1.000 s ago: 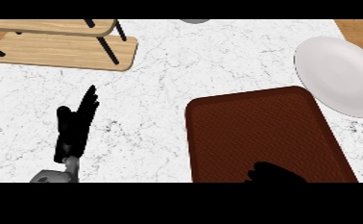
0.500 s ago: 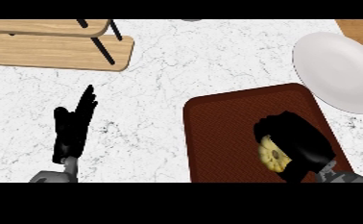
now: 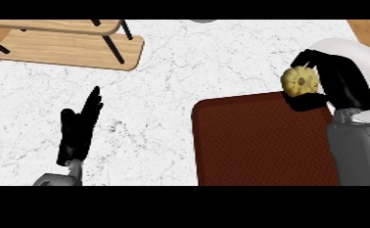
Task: Pick the squash from the tray and place it in the plate
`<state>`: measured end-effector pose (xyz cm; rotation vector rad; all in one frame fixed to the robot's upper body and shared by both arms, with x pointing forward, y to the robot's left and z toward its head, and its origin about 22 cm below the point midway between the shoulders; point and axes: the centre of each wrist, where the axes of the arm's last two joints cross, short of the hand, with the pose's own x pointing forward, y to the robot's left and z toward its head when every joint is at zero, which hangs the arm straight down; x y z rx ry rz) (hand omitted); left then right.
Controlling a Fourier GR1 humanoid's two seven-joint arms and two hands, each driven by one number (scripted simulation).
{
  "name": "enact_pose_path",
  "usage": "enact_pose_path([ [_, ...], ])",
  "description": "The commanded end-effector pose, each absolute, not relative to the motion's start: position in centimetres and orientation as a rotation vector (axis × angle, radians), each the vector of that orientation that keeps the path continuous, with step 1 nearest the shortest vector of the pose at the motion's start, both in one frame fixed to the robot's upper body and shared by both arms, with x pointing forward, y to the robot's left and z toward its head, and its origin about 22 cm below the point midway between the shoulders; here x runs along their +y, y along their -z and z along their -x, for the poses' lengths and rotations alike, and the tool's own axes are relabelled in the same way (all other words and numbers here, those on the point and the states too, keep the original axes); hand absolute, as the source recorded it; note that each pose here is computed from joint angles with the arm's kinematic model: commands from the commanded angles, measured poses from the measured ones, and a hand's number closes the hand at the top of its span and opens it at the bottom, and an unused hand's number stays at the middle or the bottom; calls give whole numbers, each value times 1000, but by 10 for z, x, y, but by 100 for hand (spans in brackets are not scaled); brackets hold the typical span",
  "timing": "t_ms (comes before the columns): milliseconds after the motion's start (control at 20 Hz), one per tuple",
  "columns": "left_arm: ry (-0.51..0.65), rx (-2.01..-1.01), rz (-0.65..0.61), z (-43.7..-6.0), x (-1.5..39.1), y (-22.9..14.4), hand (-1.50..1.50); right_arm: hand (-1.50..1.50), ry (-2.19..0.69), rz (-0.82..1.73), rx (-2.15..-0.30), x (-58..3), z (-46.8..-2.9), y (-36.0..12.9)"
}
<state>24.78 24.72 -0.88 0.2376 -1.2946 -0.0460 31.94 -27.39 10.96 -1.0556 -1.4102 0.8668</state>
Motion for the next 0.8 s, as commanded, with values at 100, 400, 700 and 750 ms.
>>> enact_pose_path([
  [100,42,-1296,-239,-247,244,4,0,150,-534,1303,-1468,-290,-339,-157],
  [400,44,-1311,-238,-239,249,4,0,150,-420,1308,-1367,-347,-368,-166],
  [700,49,-1301,-228,-248,257,11,0,150,-383,1323,-1287,-382,-387,-167],
  [750,24,-1293,-246,-257,237,5,0,150,-380,1335,-1301,-395,-372,-141],
])
